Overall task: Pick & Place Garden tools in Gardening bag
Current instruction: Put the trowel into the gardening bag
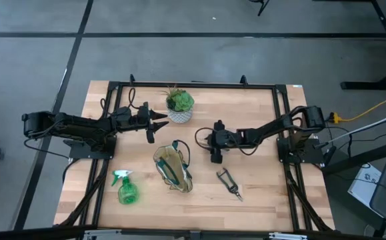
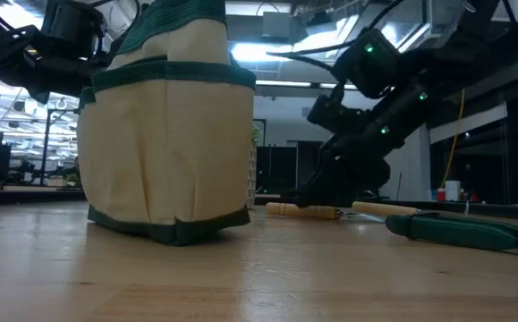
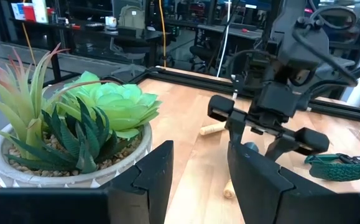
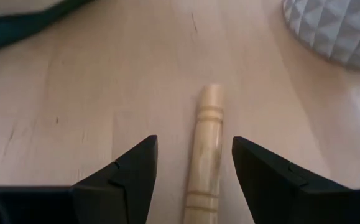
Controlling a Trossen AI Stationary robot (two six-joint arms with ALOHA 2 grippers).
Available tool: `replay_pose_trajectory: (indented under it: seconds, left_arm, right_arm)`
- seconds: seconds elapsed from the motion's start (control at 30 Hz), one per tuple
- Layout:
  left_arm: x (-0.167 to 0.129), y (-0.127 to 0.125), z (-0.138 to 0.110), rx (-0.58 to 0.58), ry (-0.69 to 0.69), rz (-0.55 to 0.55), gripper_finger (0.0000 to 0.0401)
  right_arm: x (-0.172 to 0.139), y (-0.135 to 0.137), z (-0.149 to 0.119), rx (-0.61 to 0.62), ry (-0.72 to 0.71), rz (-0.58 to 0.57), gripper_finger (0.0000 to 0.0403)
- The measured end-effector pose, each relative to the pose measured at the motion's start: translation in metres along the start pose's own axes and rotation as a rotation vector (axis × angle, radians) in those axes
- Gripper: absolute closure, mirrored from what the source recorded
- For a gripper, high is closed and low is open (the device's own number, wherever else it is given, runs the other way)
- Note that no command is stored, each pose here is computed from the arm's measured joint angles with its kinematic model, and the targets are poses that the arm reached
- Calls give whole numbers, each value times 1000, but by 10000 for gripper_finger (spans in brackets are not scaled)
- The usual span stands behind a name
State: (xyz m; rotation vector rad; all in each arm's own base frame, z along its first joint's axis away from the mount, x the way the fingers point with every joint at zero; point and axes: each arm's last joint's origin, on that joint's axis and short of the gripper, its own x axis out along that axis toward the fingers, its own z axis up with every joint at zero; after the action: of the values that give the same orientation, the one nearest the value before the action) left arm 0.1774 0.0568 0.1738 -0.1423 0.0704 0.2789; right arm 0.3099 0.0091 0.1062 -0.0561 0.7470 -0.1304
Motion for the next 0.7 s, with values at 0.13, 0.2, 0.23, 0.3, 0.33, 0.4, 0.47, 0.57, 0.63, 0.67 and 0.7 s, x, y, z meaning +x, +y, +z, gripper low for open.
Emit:
replay_pose_trajectory:
  seconds: [0.13, 0.2, 0.23, 0.3, 0.33, 0.4, 0.47, 0.57, 0.63, 0.67, 0.7]
  left_arm:
    - [0, 0, 0, 0, 0, 0, 253]
    - [0, 0, 0, 0, 0, 0, 253]
    - [0, 0, 0, 0, 0, 0, 253]
    - [0, 0, 0, 0, 0, 0, 253]
    - [0, 0, 0, 0, 0, 0, 253]
    - [0, 0, 0, 0, 0, 0, 253]
    - [0, 0, 0, 0, 0, 0, 253]
    - [0, 0, 0, 0, 0, 0, 253]
    - [0, 0, 0, 0, 0, 0, 253]
    - [0, 0, 0, 0, 0, 0, 253]
    - [0, 0, 0, 0, 0, 0, 253]
  right_arm:
    - [0, 0, -2, 58, 61, -7, 193]
    - [0, 0, -4, 83, 88, -19, 193]
    - [0, 0, -5, 94, 98, -21, 193]
    - [0, -1, -6, 106, 108, -24, 193]
    - [0, -1, -6, 106, 110, -25, 193]
    - [0, 0, -6, 105, 112, -21, 193]
    - [0, 1, -6, 102, 115, -19, 193]
    - [-1, 4, -7, 86, 117, -13, 193]
    - [-1, 6, -7, 56, 117, -10, 193]
    - [-2, 7, -7, 43, 117, -8, 193]
    - [-2, 7, -7, 31, 117, -7, 193]
